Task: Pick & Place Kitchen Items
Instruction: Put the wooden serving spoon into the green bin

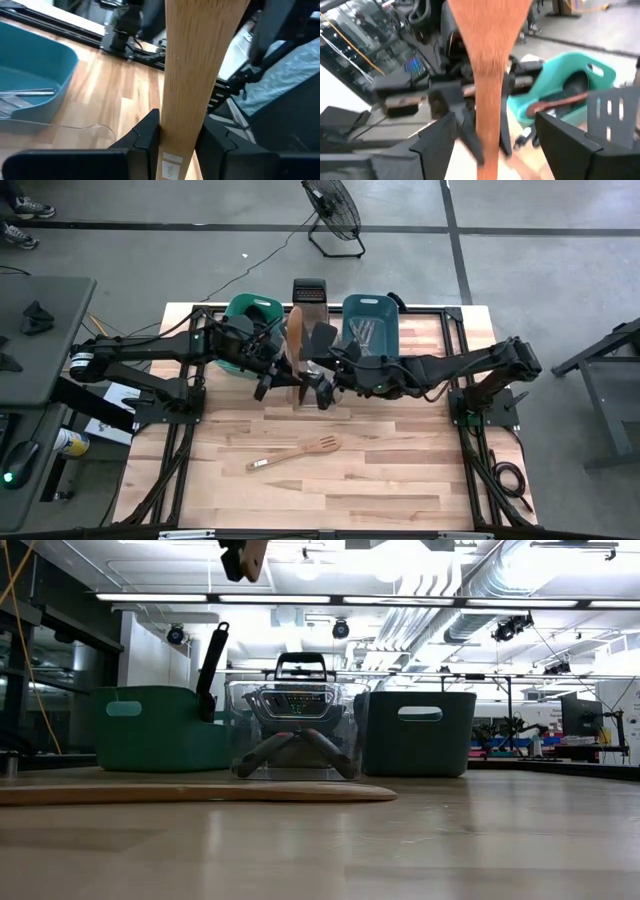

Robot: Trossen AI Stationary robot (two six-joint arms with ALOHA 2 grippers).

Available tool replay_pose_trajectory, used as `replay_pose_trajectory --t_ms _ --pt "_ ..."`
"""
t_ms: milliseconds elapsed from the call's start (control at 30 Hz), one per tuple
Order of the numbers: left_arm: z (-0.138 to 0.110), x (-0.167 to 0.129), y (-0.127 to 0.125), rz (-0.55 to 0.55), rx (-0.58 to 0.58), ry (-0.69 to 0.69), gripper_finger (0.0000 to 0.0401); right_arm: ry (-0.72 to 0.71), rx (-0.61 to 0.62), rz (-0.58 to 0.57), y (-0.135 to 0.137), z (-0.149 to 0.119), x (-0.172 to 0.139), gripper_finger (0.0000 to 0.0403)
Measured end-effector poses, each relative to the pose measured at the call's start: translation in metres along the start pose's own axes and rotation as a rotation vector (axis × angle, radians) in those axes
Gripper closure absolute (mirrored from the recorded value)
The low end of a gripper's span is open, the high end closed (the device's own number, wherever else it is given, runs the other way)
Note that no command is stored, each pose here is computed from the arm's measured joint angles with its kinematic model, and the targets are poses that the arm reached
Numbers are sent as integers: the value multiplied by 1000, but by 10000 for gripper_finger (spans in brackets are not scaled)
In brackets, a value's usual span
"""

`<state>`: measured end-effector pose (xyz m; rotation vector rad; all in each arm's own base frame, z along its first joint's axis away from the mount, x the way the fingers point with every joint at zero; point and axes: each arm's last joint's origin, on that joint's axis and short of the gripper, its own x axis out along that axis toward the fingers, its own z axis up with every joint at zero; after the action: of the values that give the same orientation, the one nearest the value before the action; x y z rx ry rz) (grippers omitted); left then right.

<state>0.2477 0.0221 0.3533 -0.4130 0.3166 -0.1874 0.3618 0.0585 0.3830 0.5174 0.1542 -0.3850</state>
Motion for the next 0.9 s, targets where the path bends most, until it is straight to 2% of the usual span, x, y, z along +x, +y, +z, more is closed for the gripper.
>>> replay_pose_trajectory --t_ms 233,500,800,900 --pt "-6 -4 8 143 -32 38 312 104 35 -33 -1 -2 -28 136" --pt "-7 -26 30 302 -105 71 312 173 51 -93 -3 -5 -53 136" --pt "-6 -59 56 467 -184 70 312 173 24 -218 -14 -8 -54 135" --pt "-7 -69 68 553 -209 81 312 166 29 -262 -19 -7 -52 135"
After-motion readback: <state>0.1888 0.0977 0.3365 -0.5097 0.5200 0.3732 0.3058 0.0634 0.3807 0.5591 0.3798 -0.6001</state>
